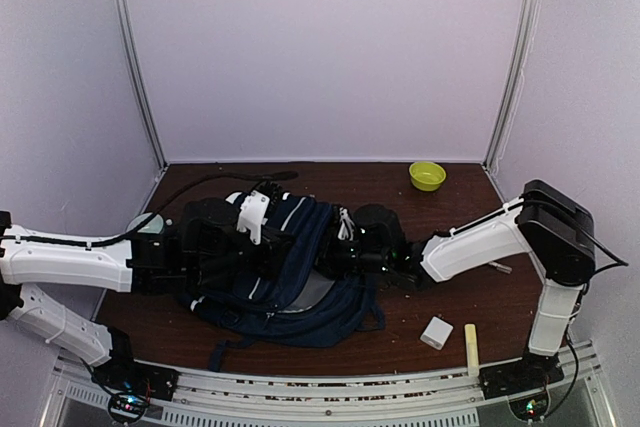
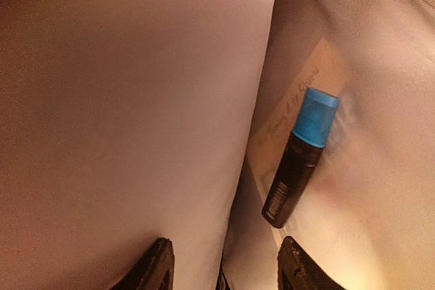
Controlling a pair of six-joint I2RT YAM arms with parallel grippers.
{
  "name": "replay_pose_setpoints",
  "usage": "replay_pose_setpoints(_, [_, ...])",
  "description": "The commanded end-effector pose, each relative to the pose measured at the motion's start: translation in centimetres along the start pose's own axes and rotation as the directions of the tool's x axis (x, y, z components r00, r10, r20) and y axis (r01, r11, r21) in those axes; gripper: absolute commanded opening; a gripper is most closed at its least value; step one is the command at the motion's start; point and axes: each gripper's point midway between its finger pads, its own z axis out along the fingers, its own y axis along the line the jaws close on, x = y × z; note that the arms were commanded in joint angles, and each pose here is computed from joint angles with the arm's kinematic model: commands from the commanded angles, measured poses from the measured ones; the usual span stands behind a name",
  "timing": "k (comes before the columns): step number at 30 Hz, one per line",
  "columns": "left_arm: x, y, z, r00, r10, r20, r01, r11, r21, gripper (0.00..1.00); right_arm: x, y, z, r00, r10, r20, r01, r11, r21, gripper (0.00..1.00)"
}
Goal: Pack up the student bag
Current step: Place the pen in the upper front pocket of the bag, then grab the charger from the center of the board.
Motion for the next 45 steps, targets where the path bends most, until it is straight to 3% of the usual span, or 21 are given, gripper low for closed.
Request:
replay_pose_setpoints(1, [-3.9,-1.3,-1.0,0.99,-0.056,0.133,0.048,0.997,0.061,0.0,-0.1,1.8,-1.2,0.998,-0.055,0.017,0.055,0.998,-0.019,0.53])
replay_pose_setpoints(9, [-3.8,-1.2,-0.9,0.991,-0.052,0.127,0.046,0.997,0.055,0.0,-0.4,1.6,-2.8,0.992,-0.127,0.025,0.126,0.991,0.049,0.54])
replay_pose_setpoints(17, [-3.5,-1.2,-0.6,0.993,-0.039,0.115,0.033,0.998,0.048,0.0,-1.1,-0.9,-6.0,0.968,-0.25,0.014,0.239,0.94,0.243,0.55])
replay_pose_setpoints(24, [-3.3,-1.4,-0.1,0.994,-0.031,0.106,0.025,0.998,0.053,0.0,-3.4,-3.8,-11.6,0.938,-0.342,0.047,0.286,0.846,0.45,0.56])
replay_pose_setpoints(32, [-2.6,-1.5,0.4,0.995,-0.03,0.094,0.025,0.998,0.054,0.0,-5.0,-6.1,-19.8,0.896,-0.439,0.065,0.28,0.674,0.684,0.62])
replay_pose_setpoints(35, [-2.6,-1.5,0.5,0.995,-0.027,0.094,0.022,0.998,0.054,0.0,-5.6,-7.1,-23.2,0.878,-0.472,0.083,0.254,0.604,0.756,0.68])
replay_pose_setpoints(39, [-2.6,-1.4,0.5,0.995,-0.024,0.099,0.019,0.998,0.052,0.0,-6.8,-7.5,-27.2,0.845,-0.518,0.131,0.209,0.545,0.812,0.86])
replay_pose_setpoints(42, [-2.6,-1.5,0.5,0.995,-0.02,0.098,0.015,0.998,0.054,0.0,-7.5,-7.0,-29.4,0.823,-0.537,0.182,0.181,0.553,0.813,0.99])
replay_pose_setpoints(45, [-2.7,-1.5,0.5,0.995,-0.021,0.1,0.016,0.998,0.053,0.0,-8.0,-6.9,-31.5,0.803,-0.534,0.264,0.118,0.577,0.808,1.0])
